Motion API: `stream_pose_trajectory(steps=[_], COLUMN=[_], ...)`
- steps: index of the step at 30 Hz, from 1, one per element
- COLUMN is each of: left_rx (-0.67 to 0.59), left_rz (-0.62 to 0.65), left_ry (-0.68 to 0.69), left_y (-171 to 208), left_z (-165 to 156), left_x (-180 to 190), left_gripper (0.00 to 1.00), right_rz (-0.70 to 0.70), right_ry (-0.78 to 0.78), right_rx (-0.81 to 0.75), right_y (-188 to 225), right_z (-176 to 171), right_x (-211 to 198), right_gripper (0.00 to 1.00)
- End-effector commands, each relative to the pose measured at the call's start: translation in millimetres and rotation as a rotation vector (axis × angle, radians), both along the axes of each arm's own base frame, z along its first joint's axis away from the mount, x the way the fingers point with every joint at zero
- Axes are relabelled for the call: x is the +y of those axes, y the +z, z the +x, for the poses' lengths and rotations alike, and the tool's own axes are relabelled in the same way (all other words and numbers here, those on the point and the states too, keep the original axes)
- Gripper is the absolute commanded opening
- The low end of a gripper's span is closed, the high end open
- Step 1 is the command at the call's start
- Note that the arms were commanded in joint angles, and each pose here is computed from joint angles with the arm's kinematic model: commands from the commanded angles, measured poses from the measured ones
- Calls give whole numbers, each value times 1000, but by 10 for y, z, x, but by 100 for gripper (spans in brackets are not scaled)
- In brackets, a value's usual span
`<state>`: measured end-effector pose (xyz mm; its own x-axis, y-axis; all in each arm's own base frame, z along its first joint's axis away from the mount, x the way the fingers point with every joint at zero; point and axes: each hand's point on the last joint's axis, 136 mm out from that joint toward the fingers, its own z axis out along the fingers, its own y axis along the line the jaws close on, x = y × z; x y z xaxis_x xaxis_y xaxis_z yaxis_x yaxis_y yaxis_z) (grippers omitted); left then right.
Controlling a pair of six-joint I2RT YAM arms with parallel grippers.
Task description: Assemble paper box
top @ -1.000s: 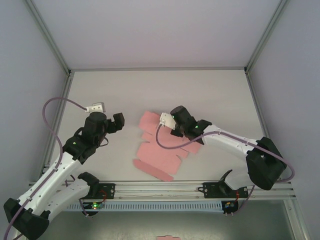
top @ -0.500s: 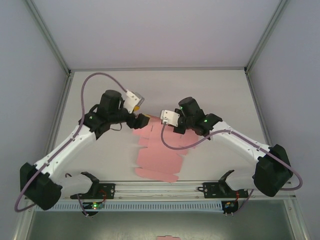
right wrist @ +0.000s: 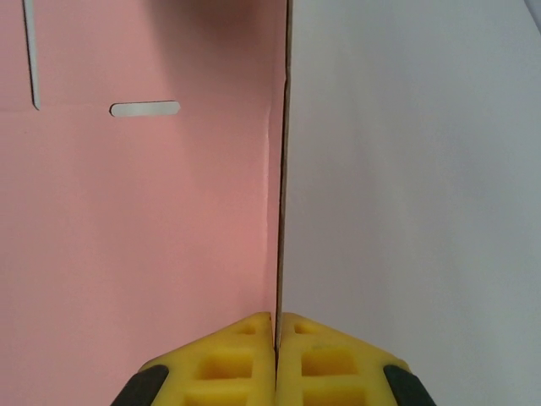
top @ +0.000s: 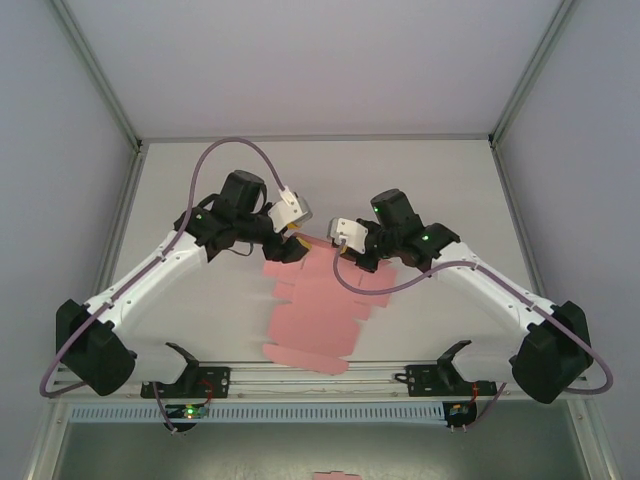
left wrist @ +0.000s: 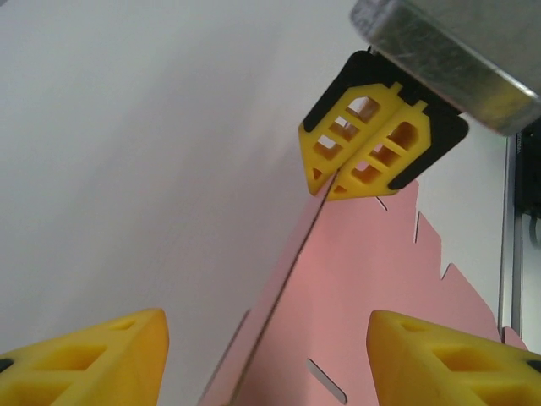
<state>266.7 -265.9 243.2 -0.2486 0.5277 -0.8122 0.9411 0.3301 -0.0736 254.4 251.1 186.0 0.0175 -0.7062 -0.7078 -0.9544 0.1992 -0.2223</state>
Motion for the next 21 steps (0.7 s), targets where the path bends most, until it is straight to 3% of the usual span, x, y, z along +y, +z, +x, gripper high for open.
stream_pose_trajectory(steps=[1,7,12,16,21], left_rx=[-17,6,0,-22,-71], left_rz=[26,55,62,54,104], left_ry=[-46,-75,-83,-64,-8], left_y=[29,5,-22,25,-10], left_z=[-22,-36,-74,-53,32], left_x=[-68,-134,-149,-161,-214], left_gripper=[63,41,35,20,12], right_rz=[66,75,86,82,110], right_ry=[49,10,-19,-60,-156], right_rx=[15,6,8,19,35], right_y=[204,244,268,256,296], right_z=[-101,-38,19,89,234], right_x=[66,57,41,21,21], right_gripper=[0,0,0,0,0])
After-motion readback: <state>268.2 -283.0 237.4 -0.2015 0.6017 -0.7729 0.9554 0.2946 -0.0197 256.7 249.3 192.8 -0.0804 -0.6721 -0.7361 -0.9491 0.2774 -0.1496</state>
